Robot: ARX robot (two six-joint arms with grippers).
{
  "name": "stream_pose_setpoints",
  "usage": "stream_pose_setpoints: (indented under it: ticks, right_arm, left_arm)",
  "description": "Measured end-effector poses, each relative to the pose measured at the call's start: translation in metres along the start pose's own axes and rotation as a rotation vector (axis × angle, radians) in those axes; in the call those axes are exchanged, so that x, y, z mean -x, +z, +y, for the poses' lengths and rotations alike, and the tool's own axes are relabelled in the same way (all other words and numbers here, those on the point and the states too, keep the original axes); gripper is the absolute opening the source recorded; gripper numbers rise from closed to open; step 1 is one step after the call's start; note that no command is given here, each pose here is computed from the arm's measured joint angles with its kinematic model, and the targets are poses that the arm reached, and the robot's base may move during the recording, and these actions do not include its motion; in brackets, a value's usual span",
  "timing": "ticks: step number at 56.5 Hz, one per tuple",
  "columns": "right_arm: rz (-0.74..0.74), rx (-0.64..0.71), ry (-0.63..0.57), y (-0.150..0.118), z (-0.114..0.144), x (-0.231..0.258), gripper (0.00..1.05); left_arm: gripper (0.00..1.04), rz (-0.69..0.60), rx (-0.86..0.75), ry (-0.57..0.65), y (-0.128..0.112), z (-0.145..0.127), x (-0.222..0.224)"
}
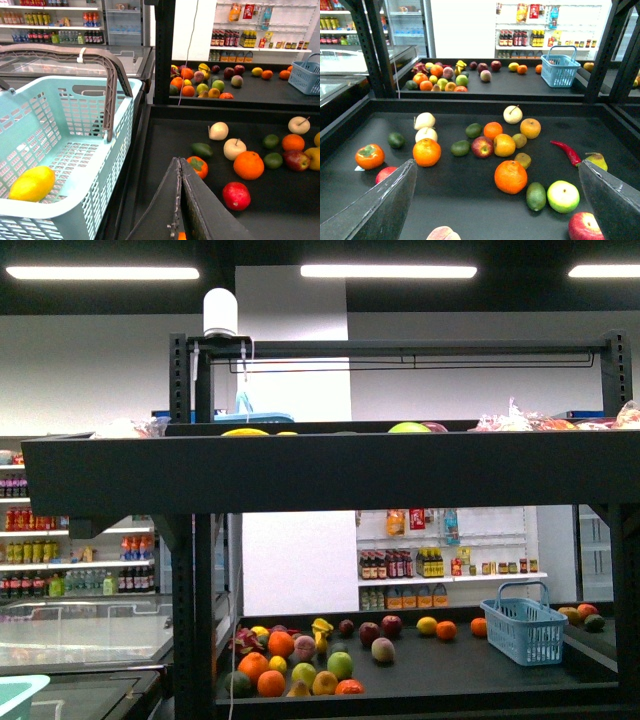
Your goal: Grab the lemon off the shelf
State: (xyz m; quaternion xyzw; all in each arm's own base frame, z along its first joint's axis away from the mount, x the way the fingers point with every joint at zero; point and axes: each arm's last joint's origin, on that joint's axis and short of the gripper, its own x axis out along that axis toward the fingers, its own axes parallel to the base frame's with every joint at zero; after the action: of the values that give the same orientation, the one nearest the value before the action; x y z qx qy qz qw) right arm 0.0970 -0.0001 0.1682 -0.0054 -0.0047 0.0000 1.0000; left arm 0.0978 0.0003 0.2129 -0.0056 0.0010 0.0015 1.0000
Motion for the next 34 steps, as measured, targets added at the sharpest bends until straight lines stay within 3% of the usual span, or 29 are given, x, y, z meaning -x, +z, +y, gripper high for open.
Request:
stream_pose_setpoints:
  ticks: [34]
  right_arm:
    - [0.0,0.0,-0.001,0.0,0.0,0.0,0.97]
  left_arm:
    - [0.03,0.005,0.0,0.0,-0.033,0.0,0.0]
